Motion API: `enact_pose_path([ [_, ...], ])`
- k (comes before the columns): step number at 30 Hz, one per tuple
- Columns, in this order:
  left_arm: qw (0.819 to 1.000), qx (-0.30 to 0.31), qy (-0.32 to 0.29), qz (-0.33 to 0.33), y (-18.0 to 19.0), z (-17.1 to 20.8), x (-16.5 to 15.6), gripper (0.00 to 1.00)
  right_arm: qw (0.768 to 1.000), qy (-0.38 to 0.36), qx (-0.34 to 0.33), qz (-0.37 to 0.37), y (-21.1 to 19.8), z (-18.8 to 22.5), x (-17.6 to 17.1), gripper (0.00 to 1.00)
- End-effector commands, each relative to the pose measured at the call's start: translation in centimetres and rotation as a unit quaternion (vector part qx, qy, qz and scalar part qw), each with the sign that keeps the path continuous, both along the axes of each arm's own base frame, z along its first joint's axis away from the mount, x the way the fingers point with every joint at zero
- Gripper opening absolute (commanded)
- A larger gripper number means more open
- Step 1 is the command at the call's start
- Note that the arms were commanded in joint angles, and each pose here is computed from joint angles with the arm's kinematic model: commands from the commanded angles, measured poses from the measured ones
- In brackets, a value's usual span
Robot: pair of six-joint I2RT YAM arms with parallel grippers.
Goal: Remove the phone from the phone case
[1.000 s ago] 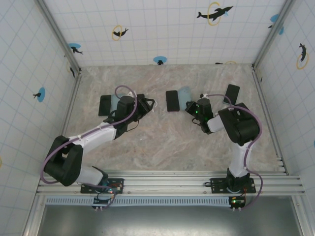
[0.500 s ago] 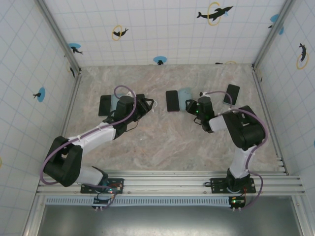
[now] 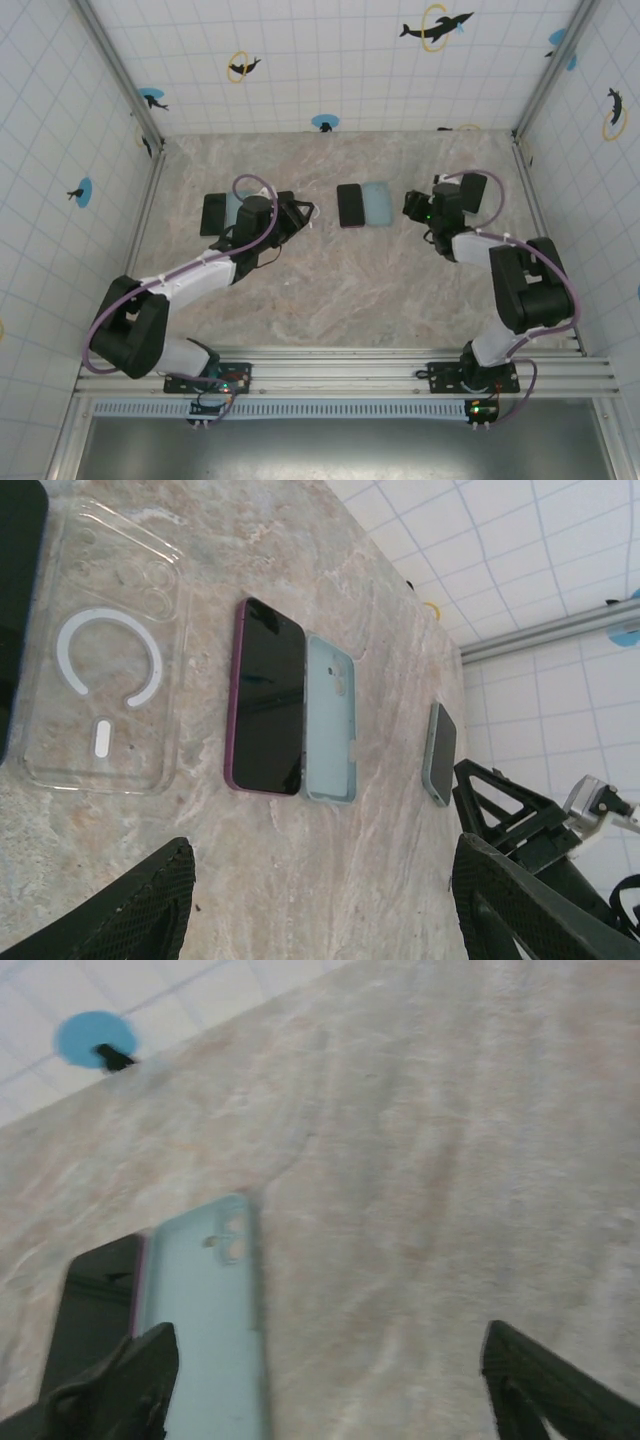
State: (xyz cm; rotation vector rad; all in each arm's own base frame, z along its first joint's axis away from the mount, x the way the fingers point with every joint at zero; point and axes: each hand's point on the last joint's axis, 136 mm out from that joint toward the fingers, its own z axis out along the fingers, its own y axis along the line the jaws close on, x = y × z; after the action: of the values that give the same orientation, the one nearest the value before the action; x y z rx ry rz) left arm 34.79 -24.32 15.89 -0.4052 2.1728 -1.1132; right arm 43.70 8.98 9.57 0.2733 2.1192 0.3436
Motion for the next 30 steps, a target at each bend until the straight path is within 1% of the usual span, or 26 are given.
enact_pose_path([
  [1,1.000,-0.017,-0.010,-0.016,-0.9,0.5,0.3,0.69,0.997,0.029,-0.072,-0.018,-3.7,0.8,0.1,0.88],
  [3,0.999,-0.031,-0.009,-0.027,-1.7,0.7,0.3,0.70,0.993,0.053,-0.099,-0.037,-6.3,0.4,0.2,1.00],
  [6,0.998,-0.051,-0.007,-0.045,-3.1,0.9,0.3,0.71,0.987,0.079,-0.125,-0.060,-9.1,0.2,0.6,1.00],
  [8,0.996,-0.065,-0.006,-0.057,-4.1,1.0,0.2,0.73,0.983,0.085,-0.141,-0.076,-10.7,0.0,0.9,1.00],
  [11,0.994,-0.077,-0.004,-0.073,-5.4,1.3,0.2,0.74,0.978,0.095,-0.159,-0.098,-12.8,-0.5,1.8,1.00],
  [12,0.994,-0.077,-0.003,-0.077,-5.7,1.3,0.3,0.77,0.974,0.117,-0.164,-0.102,-13.4,-1.4,1.7,1.00],
  [17,0.993,-0.080,-0.003,-0.091,-6.3,1.4,0.1,0.80,0.969,0.147,-0.163,-0.115,-14.8,-3.3,4.1,1.00],
  [21,0.993,-0.070,-0.008,-0.096,-6.2,1.8,-0.1,0.88,0.967,0.160,-0.160,-0.119,-15.3,-4.7,5.9,1.00],
  [23,0.992,-0.070,-0.009,-0.102,-6.3,2.0,-0.2,0.89,0.964,0.171,-0.160,-0.124,-15.5,-5.4,6.7,1.00],
  [26,0.993,-0.062,-0.010,-0.104,-6.2,2.1,-0.3,0.94,0.962,0.183,-0.161,-0.127,-15.8,-6.1,7.3,1.00],
  [27,0.993,-0.060,-0.009,-0.103,-6.1,2.0,-0.4,0.97,0.961,0.183,-0.161,-0.129,-15.9,-6.3,7.4,1.00],
  [30,0.993,-0.054,-0.009,-0.102,-5.9,2.0,-0.5,0.98,0.960,0.189,-0.161,-0.130,-15.9,-6.7,7.7,0.99],
])
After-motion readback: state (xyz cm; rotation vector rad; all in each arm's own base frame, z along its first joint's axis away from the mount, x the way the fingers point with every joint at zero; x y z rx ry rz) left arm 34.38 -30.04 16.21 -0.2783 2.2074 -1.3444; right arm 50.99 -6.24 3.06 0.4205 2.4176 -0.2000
